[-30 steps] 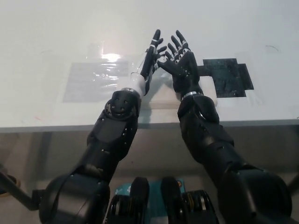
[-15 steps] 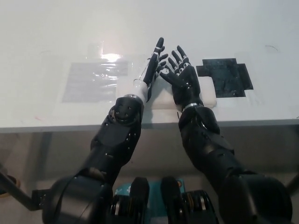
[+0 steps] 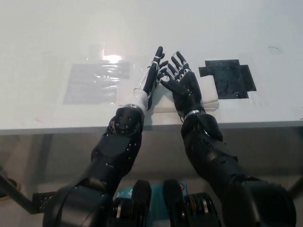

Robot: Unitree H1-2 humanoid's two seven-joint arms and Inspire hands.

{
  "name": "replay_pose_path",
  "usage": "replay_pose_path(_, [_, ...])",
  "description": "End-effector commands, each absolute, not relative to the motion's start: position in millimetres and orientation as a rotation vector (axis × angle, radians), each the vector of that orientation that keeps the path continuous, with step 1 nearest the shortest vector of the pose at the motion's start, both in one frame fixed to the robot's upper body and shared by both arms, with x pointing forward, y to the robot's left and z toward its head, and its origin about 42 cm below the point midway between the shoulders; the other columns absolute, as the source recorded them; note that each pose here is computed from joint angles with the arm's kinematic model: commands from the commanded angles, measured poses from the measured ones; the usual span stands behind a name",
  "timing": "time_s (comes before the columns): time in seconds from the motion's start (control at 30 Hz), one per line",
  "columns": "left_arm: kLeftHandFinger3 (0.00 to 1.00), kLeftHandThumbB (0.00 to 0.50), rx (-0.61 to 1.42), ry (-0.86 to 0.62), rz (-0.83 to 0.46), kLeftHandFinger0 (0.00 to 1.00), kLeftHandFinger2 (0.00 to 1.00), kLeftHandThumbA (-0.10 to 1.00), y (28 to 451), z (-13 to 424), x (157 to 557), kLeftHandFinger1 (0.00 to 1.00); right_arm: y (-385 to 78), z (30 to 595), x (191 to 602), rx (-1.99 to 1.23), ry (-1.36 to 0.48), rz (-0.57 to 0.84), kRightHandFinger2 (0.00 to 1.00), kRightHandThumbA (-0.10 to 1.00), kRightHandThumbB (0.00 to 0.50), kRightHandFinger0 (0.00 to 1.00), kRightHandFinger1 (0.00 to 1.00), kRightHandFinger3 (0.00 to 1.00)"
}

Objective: A stack of napkins is kept in the middle of the table close to the robot and the robot places both its hands sideways on the stack. Then it moves its hands away from each other while pressing down on the napkins to make them smooth

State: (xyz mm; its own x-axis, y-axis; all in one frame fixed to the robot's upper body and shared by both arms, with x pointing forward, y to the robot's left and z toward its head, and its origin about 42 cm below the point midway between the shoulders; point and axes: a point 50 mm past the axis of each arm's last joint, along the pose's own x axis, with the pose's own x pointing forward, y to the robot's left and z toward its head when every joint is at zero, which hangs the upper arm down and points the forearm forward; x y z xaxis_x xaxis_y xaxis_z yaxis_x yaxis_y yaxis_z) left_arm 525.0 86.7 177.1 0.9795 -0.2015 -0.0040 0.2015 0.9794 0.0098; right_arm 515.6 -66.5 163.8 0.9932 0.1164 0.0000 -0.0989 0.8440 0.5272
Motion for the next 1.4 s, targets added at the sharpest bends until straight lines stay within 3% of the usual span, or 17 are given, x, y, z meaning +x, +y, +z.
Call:
replay_pose_path(0.0, [1.00, 0.236, -0.020, -0.003, -0.158, 1.00, 1.00, 1.00, 108.9, 169.7, 524.5, 1.00, -86.2, 154.6, 515.8, 0.563, 0.039, 0.084, 1.00, 1.00, 0.255, 1.00, 1.00, 1.00])
replay_pose_path(0.07, [1.00, 0.251, -0.062, 0.017, -0.139, 1.00, 1.00, 1.00, 115.5, 164.2, 522.4, 1.00, -93.8, 152.4, 516.0, 0.583, 0.030, 0.072, 1.00, 1.00, 0.229, 1.00, 1.00, 1.00])
replay_pose_path(0.27, [1.00, 0.235, -0.102, 0.040, -0.112, 1.00, 1.00, 1.00, 136.3, 151.6, 518.2, 1.00, -117.3, 145.8, 515.3, 0.611, -0.002, 0.027, 1.00, 1.00, 0.235, 1.00, 1.00, 1.00])
replay_pose_path(0.53, [1.00, 0.256, -0.119, 0.037, -0.074, 1.00, 1.00, 1.00, 165.8, 142.1, 514.3, 1.00, -140.0, 136.5, 512.8, 0.654, -0.007, -0.035, 1.00, 1.00, 0.229, 1.00, 1.00, 1.00])
replay_pose_path(0.7, [1.00, 0.243, -0.140, 0.034, -0.063, 1.00, 1.00, 1.00, 184.6, 143.8, 515.6, 1.00, -143.8, 132.3, 510.6, 0.674, -0.004, -0.044, 1.00, 1.00, 0.205, 1.00, 1.00, 1.00])
replay_pose_path(0.77, [1.00, 0.211, -0.156, 0.036, -0.061, 1.00, 1.00, 1.00, 191.4, 141.9, 514.7, 1.00, -145.3, 129.0, 508.9, 0.660, 0.003, -0.055, 1.00, 1.00, 0.210, 1.00, 1.00, 1.00])
replay_pose_path(1.03, [1.00, 0.210, -0.180, 0.051, -0.023, 1.00, 1.00, 1.00, 231.2, 130.5, 507.1, 1.00, -147.4, 117.2, 502.1, 0.675, 0.024, -0.069, 1.00, 1.00, 0.173, 1.00, 1.00, 1.00])
replay_pose_path(1.37, [1.00, 0.203, -0.146, -0.019, -0.049, 1.00, 1.00, 1.00, 251.7, 161.1, 506.3, 1.00, -163.9, 132.2, 503.6, 0.740, -0.120, -0.070, 1.00, 1.00, 0.158, 1.00, 1.00, 1.00])
